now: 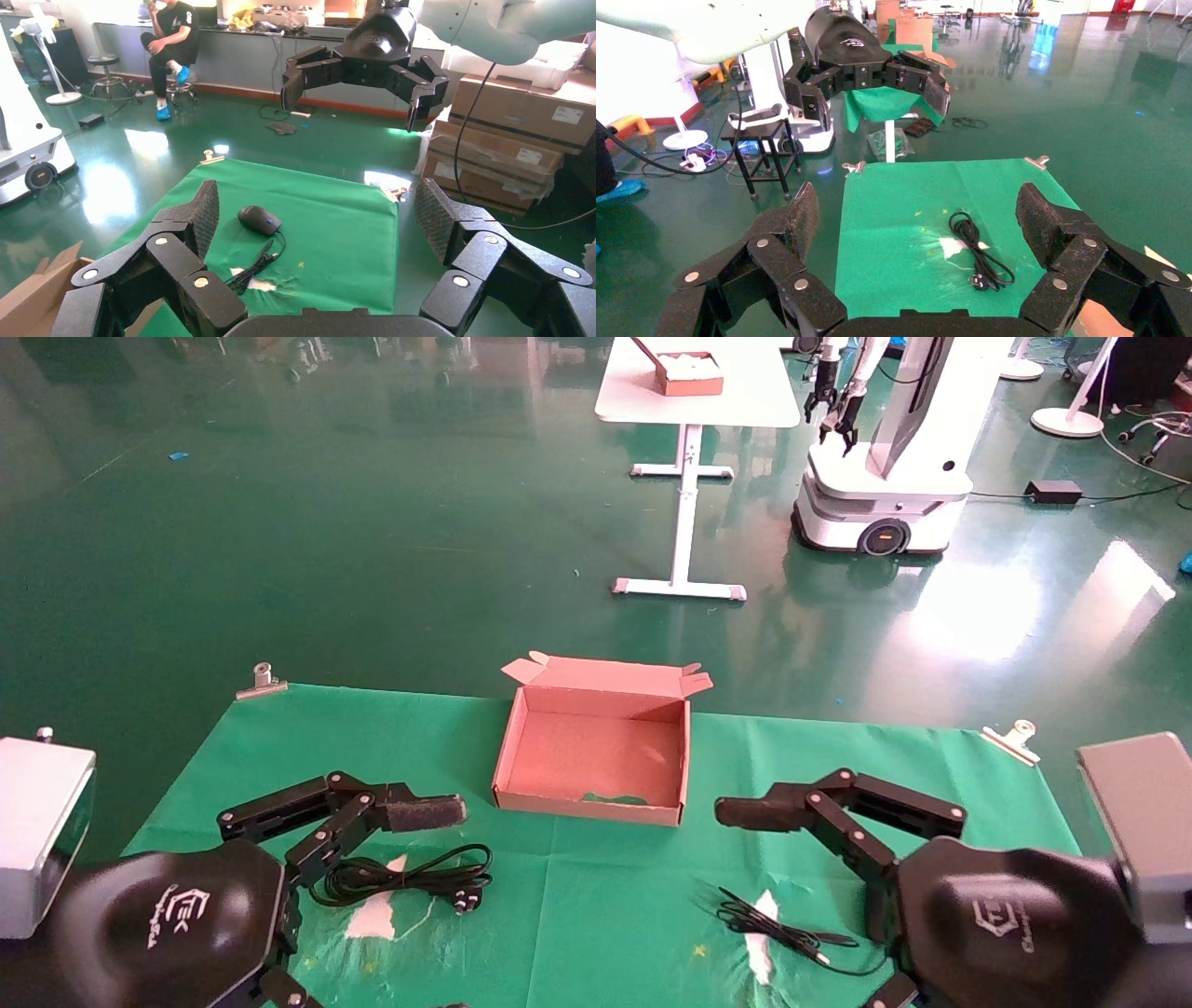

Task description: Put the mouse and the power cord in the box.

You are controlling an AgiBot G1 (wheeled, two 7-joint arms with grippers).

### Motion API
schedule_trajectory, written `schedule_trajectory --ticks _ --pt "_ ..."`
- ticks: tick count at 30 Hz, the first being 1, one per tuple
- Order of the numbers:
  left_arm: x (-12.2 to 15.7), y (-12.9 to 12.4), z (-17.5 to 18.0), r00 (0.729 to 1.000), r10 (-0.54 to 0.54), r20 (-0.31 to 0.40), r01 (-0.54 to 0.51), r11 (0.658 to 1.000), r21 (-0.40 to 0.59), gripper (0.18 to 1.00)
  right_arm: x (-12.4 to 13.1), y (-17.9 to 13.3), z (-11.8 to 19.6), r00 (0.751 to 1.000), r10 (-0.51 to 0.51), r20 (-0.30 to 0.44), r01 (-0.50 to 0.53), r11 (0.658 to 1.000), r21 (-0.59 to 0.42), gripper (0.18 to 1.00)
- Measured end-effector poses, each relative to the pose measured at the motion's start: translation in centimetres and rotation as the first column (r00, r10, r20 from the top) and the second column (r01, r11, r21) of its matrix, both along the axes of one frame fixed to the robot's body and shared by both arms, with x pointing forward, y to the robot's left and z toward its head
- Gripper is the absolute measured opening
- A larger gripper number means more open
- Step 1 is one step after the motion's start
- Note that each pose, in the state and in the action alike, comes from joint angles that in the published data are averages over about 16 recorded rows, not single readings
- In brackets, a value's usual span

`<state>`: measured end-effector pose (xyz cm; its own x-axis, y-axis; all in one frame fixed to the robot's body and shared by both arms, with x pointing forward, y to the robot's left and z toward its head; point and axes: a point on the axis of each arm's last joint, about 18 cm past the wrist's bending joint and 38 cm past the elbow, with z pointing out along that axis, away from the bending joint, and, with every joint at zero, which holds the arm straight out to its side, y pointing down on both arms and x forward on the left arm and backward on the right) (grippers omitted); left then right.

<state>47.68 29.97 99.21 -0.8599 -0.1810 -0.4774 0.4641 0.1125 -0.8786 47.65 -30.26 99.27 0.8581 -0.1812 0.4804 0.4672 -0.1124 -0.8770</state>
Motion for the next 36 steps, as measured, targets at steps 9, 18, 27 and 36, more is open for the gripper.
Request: schedule_trajectory --ticks 9,18,27,36 --pt "0.0 0.0 0.0 1.000 0.000 0.000 0.000 1.000 0.000 1.001 0.0 0.0 0.0 1.000 0.000 0.000 0.000 1.000 0.000 1.001" --pt "0.0 0.0 -0.1 1.000 0.002 0.003 -0.002 1.000 0.008 1.001 0.0 -0.1 -0.1 1.000 -0.003 -0.001 0.003 1.000 -0.003 1.001" --pt "1.3 -0.3 -1.5 0.998 0.033 0.044 -0.041 0.983 0.180 1.001 0.5 -1.8 -1.7 0.998 -0.066 -0.005 0.065 0.993 -0.095 1.001" --pt "7.3 0.5 -3.6 0.981 0.139 0.139 -0.189 0.856 0.481 1.001 4.7 -6.0 -5.1 0.969 -0.245 0.038 0.246 0.924 -0.292 1.001"
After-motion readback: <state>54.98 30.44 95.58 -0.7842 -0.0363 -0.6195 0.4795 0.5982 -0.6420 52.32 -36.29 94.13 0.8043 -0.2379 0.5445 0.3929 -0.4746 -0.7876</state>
